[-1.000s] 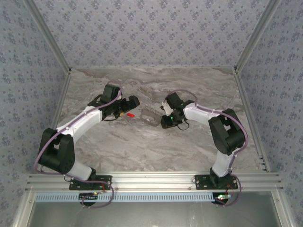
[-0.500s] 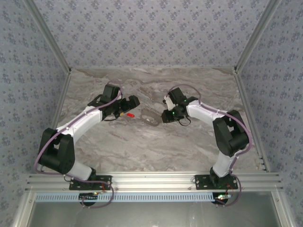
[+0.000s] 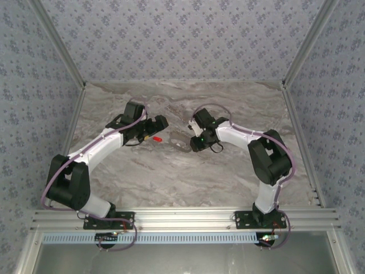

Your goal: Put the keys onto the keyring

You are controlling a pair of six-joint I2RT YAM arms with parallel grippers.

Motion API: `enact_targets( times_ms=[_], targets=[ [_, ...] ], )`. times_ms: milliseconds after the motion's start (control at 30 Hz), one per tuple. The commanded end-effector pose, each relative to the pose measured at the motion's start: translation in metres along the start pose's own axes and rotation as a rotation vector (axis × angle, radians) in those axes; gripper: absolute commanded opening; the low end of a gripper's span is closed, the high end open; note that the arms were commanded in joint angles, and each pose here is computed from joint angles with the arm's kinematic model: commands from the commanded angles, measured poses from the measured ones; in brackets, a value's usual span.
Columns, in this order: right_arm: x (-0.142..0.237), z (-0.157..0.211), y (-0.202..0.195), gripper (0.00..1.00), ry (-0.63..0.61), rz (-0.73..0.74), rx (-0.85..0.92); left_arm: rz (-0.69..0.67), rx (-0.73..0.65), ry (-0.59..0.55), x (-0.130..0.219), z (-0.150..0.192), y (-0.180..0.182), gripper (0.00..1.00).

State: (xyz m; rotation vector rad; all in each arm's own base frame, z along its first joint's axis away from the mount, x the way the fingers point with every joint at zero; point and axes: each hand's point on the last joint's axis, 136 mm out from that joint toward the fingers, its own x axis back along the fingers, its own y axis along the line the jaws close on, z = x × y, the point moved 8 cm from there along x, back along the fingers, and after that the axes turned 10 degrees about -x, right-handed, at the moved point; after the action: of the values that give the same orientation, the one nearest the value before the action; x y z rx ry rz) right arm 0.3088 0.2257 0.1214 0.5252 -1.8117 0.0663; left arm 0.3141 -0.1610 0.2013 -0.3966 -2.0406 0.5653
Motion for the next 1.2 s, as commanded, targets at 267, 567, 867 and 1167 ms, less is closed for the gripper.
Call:
enact_targets(
  times_ms=[267,567,867,1167],
  targets=[
    [-0.010,0.008,0.012,0.34,0.047,-0.040,-0.009,-0.003,-0.017,-0.011,0.009,0.002,-0.003,0.98],
    [-0.018,0.009,0.015,0.34,0.088,-0.071,-0.022,-0.005,-0.018,-0.010,0.010,0.002,-0.002,0.98],
    [-0.012,-0.013,-0.001,0.34,0.056,-0.049,-0.059,-0.006,-0.020,-0.006,0.011,0.004,-0.002,0.98],
    [-0.001,-0.034,-0.021,0.34,0.003,-0.056,-0.147,-0.003,-0.024,-0.007,0.013,0.006,-0.001,0.98]
  ],
)
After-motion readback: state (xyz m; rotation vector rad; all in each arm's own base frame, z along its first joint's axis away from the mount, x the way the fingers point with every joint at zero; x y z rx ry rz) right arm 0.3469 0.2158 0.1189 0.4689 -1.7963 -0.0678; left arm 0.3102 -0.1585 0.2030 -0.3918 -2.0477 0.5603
